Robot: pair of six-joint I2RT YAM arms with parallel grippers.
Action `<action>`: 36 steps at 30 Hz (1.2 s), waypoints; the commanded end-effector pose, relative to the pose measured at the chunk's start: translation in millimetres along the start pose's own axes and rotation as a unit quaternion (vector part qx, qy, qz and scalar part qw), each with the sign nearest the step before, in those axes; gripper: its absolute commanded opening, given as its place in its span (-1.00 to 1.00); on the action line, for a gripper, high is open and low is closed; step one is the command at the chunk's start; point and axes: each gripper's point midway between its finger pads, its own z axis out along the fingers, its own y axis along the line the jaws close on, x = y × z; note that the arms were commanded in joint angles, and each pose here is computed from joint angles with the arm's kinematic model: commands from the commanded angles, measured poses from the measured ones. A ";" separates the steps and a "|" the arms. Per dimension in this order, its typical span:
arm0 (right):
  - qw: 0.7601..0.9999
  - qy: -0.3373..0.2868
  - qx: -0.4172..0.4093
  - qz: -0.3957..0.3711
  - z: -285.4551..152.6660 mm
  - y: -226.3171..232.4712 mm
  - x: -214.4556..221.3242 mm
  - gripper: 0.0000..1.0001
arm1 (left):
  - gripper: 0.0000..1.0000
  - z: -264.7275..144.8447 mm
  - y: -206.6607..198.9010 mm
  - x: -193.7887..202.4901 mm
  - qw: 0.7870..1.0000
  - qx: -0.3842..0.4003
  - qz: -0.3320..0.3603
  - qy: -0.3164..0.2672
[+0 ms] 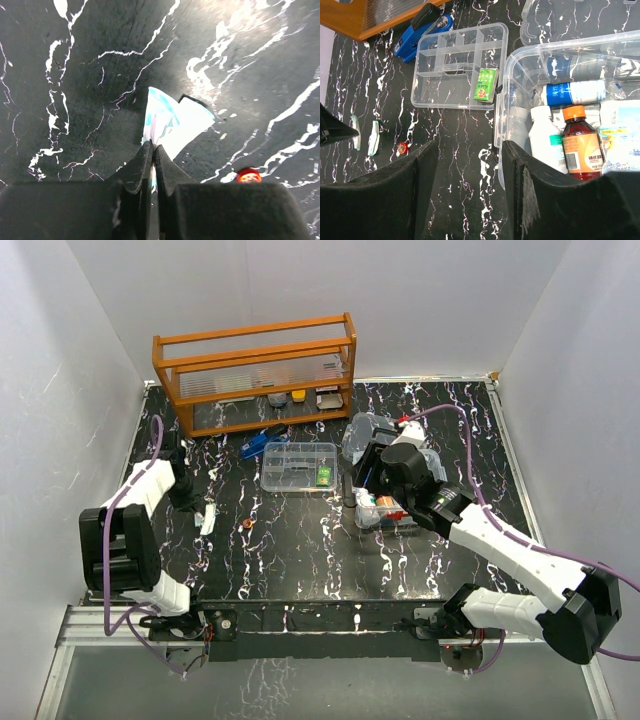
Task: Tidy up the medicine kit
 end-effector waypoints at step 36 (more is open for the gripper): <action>0.987 -0.124 0.082 0.057 -51.6 -31.1 -67.5 0.03 | -1.00 -198.5 -265.3 0.5 0.518 0.516 0.595 -0.333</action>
